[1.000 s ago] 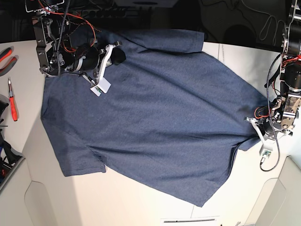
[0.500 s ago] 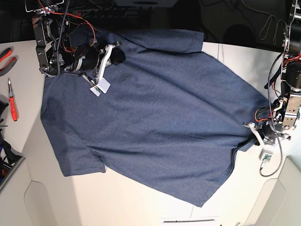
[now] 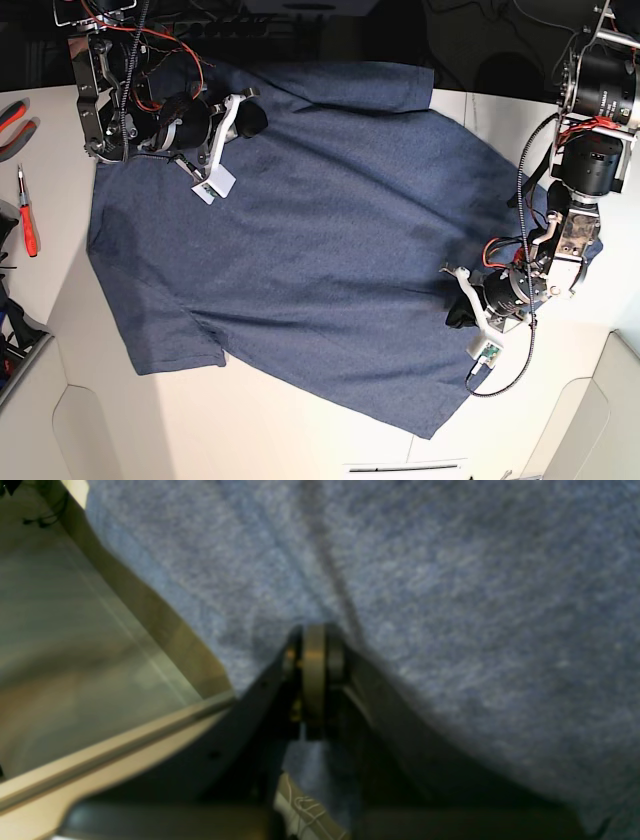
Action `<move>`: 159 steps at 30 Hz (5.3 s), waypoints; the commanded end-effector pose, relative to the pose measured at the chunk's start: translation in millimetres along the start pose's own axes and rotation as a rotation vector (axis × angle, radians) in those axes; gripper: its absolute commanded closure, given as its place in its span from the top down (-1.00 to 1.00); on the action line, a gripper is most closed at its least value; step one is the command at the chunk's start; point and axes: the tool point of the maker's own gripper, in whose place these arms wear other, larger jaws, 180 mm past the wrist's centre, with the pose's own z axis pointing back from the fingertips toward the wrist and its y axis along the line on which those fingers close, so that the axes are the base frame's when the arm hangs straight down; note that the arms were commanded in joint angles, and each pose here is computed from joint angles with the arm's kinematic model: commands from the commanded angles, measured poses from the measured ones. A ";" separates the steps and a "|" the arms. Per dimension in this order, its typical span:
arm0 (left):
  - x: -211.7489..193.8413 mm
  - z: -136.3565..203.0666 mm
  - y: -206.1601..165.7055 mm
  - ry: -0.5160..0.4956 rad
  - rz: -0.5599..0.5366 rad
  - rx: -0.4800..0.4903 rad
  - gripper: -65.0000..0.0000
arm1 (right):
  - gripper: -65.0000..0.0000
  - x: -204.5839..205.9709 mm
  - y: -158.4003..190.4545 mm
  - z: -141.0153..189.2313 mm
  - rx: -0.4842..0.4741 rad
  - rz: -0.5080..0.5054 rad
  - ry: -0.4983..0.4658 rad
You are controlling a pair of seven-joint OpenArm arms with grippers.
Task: Layout the t-shirt on the table in an organized manner, then fold the t-shirt properly
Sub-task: 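Drag the pinched fabric with the left gripper to flatten the shirt, then grasp the shirt side edges with both grippers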
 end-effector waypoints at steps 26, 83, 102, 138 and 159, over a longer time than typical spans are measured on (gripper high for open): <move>48.1 43.5 105.7 -0.177 0.222 0.051 -1.00 | -1.00 -4.1 -12.0 4.9 -0.052 0.010 0.031; 62.2 3.2 31.3 -0.174 0.057 -0.031 -1.00 | -1.00 69.0 -113.5 147.4 -0.400 -0.480 -0.687; 53.4 -5.8 42.4 -0.116 0.047 0.098 -1.00 | -1.00 35.4 -121.2 138.0 -0.500 -0.463 -0.658; -54.2 4.1 90.3 0.276 -0.012 0.363 -1.00 | -1.00 193.9 -222.8 109.4 -0.753 -0.236 -0.531; -67.7 16.5 103.4 0.291 -0.016 0.404 -1.00 | -1.00 207.7 -186.1 146.9 -0.426 -0.208 -0.659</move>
